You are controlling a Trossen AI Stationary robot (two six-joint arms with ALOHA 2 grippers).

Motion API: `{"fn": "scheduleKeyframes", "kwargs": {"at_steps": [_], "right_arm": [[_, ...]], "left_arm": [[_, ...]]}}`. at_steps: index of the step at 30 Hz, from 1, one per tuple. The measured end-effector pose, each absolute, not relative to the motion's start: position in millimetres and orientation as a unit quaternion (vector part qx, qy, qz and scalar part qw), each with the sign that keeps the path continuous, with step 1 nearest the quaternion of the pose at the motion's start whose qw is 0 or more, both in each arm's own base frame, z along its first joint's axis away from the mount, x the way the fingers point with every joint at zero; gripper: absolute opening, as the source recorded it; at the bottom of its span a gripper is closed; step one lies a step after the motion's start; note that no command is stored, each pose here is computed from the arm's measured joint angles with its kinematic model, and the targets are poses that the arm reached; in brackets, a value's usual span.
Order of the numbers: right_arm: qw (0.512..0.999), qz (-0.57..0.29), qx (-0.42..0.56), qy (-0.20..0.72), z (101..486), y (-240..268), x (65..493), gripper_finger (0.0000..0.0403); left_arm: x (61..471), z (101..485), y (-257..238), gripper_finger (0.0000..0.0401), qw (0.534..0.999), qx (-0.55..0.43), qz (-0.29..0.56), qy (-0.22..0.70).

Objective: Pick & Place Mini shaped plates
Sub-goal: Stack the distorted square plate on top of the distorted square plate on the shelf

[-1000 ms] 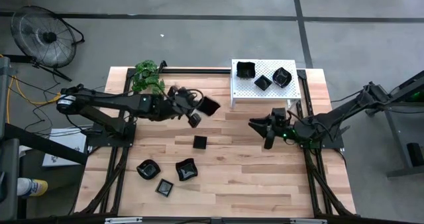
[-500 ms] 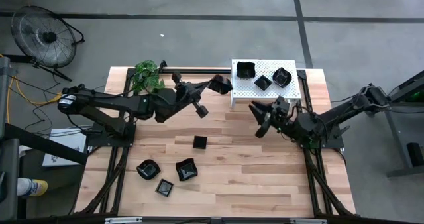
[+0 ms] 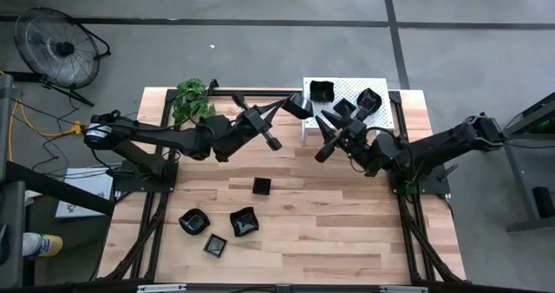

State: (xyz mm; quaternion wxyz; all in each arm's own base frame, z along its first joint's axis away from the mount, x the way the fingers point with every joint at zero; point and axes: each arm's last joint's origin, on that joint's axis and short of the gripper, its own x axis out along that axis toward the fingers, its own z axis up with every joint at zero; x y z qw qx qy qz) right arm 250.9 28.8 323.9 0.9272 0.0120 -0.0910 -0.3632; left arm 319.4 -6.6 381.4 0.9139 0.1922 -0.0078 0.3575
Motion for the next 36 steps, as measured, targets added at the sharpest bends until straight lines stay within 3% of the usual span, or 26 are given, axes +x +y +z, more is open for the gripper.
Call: {"fn": "scheduleKeyframes", "kwargs": {"at_steps": [9,29,36], "right_arm": [[0.932,-0.350,0.024,-0.094,329.3,33.4,252.0,0.0108],[0.933,-0.338,0.049,-0.113,320.4,8.1,268.1,0.0108],[0.920,-0.365,0.063,-0.128,313.3,9.3,276.9,0.0128]], "left_arm": [[317.3,387.8,0.6,0.0000,0.889,0.229,0.397,-0.012],[319.4,389.3,34.2,0.0000,0.892,0.263,0.367,-0.033],[319.4,389.2,34.1,0.0000,0.890,0.270,0.367,-0.029]]}}
